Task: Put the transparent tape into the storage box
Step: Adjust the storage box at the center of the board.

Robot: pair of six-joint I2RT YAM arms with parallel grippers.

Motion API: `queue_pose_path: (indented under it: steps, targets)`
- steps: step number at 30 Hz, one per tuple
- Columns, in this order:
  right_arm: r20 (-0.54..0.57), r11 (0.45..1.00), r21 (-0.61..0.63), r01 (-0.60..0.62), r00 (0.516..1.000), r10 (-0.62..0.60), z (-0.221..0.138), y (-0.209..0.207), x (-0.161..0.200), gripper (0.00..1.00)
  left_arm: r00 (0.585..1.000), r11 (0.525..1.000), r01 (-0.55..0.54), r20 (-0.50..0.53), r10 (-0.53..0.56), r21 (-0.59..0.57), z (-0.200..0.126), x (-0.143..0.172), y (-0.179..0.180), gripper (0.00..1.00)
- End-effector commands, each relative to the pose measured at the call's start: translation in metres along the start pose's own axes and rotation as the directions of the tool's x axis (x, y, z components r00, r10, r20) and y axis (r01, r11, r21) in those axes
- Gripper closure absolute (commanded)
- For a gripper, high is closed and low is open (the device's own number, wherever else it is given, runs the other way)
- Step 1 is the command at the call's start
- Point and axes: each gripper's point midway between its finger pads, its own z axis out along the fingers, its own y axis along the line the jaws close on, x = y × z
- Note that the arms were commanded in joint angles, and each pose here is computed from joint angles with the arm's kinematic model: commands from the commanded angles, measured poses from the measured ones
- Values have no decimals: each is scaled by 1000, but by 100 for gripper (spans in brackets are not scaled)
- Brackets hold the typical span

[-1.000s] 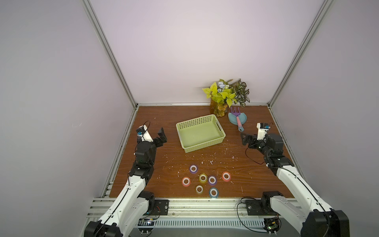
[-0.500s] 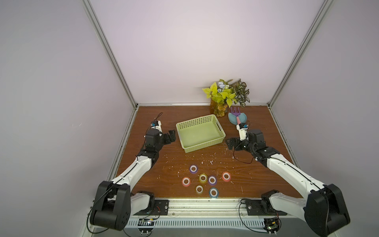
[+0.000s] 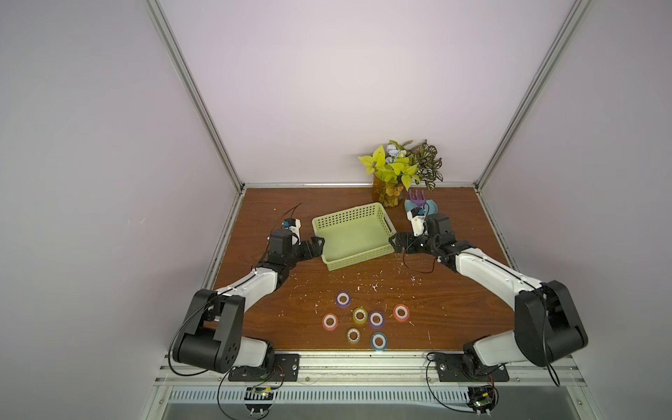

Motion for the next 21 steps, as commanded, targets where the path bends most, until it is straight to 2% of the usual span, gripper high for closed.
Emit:
queue_pose_path:
  steps: [1, 10, 21]
  targets:
    - [7, 997, -73, 10, 1000, -9, 8, 13, -19, 1, 1000, 998, -11, 13, 10, 57, 3, -10, -15, 1]
    - [-54, 985, -173, 1, 998, -11, 31, 24, -16, 1, 999, 995, -24, -44, 29, 98, 20, -4, -25, 1]
    - [-78, 972, -233, -3, 997, -16, 20, 37, 1, 2, 993, 988, -61, -92, 75, 142, 34, 4, -44, 1]
